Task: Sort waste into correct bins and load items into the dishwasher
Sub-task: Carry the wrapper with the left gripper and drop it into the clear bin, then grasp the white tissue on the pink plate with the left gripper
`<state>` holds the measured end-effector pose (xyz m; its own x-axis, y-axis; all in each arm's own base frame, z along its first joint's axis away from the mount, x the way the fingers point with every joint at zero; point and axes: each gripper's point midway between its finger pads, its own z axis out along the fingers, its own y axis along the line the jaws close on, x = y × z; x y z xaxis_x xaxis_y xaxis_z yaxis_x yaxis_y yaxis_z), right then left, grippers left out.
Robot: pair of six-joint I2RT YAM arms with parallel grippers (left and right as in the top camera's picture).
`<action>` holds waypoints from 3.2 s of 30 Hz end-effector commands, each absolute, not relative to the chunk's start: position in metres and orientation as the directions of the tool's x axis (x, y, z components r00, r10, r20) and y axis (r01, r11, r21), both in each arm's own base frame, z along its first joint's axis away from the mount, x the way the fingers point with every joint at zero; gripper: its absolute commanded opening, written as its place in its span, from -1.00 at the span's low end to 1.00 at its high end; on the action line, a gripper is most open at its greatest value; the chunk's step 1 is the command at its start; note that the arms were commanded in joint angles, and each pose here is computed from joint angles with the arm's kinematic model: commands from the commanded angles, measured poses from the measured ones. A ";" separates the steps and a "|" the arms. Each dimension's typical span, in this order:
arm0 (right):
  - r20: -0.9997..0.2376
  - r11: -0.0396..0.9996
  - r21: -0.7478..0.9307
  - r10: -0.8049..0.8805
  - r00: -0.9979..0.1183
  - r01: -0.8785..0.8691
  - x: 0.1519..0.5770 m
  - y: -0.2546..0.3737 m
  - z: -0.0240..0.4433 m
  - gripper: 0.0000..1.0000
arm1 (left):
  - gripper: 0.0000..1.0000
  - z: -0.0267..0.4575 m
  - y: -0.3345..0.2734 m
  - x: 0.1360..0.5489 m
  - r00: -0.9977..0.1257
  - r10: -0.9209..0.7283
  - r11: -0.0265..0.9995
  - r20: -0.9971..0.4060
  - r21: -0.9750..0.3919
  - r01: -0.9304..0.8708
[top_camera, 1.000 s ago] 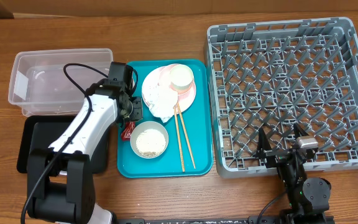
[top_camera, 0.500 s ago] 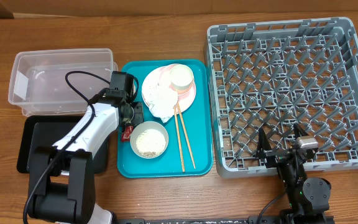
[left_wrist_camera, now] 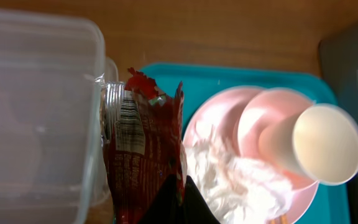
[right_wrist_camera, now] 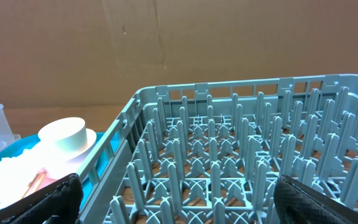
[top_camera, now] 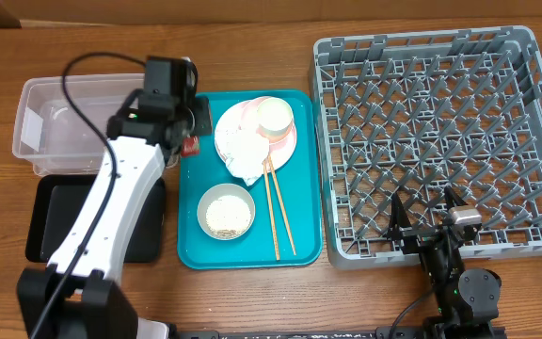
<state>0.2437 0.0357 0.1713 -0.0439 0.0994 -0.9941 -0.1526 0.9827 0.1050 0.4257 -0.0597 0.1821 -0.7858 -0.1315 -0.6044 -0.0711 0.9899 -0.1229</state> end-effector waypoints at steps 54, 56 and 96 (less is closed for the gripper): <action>-0.993 0.982 0.113 0.108 -0.041 -0.151 0.244 0.036 0.170 0.99 | 0.82 0.154 -0.115 0.347 -0.964 -0.014 0.989 -0.265 -0.148 0.027; -0.993 0.982 0.113 0.108 -0.041 -0.151 0.244 0.036 0.170 1.00 | 0.85 0.135 -0.116 0.348 -0.974 -0.014 0.990 -0.226 -0.138 0.018; -0.993 0.982 0.113 0.108 -0.041 -0.151 0.244 0.036 0.170 1.00 | -0.92 0.097 -0.138 0.394 -0.948 0.072 0.987 -0.309 -0.114 0.113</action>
<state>0.2437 0.0357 0.1714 -0.0435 0.0994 -0.9941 -0.1526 0.9827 0.1050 0.3938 -0.1362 0.0864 -0.9576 0.0574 -0.2823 0.0930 0.9891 -0.1144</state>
